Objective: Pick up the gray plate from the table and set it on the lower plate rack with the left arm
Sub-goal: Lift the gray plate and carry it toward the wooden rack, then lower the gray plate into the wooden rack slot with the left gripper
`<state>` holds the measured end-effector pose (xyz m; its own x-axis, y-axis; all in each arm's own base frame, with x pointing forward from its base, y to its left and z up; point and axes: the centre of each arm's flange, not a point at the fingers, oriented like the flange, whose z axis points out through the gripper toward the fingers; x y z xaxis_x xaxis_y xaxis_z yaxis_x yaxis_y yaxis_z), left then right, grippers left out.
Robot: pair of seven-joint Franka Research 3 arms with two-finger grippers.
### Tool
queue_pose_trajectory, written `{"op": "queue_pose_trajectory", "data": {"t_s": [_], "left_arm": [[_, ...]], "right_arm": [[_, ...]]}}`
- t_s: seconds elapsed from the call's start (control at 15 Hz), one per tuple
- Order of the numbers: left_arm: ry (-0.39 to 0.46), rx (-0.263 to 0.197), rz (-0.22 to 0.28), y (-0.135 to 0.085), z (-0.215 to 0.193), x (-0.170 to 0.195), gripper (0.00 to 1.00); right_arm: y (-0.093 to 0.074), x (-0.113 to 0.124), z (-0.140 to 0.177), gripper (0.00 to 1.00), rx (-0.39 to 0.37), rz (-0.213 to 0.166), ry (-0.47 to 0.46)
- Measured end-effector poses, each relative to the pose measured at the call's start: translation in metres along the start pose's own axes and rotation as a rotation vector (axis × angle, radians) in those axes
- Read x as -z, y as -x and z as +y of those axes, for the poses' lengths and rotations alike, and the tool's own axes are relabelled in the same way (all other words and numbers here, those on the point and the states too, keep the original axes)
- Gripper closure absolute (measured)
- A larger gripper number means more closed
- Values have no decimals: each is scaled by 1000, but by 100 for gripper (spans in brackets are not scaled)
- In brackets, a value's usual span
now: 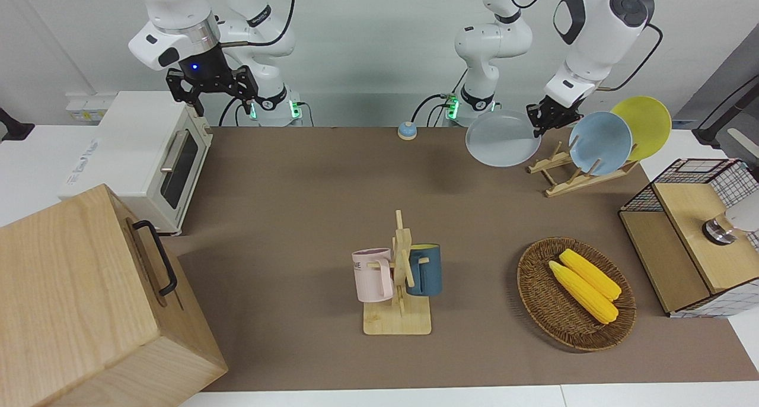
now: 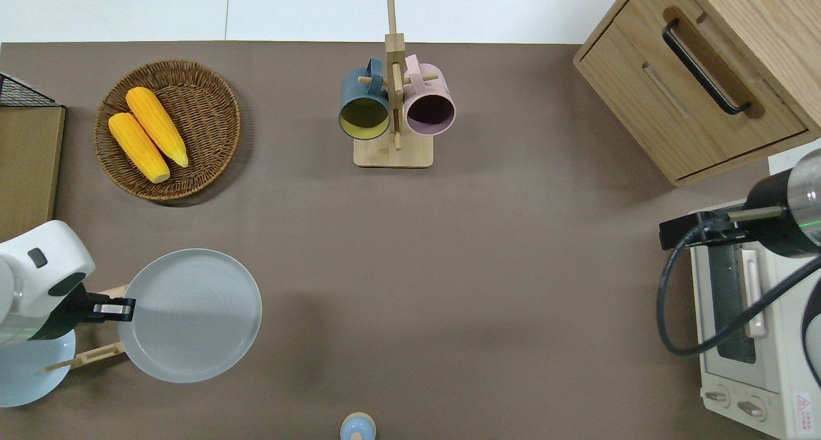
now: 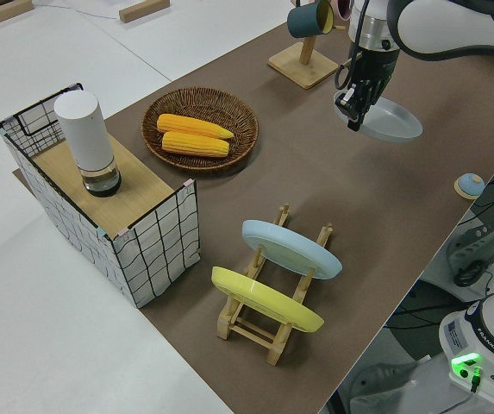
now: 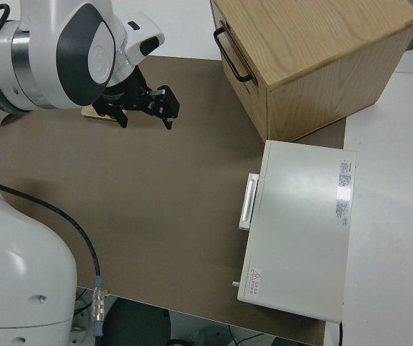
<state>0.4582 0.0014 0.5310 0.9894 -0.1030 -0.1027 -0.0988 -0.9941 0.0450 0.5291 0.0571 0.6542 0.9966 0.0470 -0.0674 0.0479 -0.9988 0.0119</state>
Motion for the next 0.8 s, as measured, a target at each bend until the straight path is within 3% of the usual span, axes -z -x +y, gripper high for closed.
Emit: {"op": "queue_pose_trajectory", "data": {"t_s": [0.6,0.8], "left_arm": [[-204,-7,-50,10,-19,41,97],[-302,17,-85,14,-26,44,97]], "right_arm": [[0,0,0,1,0,0,0],[0,0,0,1,0,0,0]]}}
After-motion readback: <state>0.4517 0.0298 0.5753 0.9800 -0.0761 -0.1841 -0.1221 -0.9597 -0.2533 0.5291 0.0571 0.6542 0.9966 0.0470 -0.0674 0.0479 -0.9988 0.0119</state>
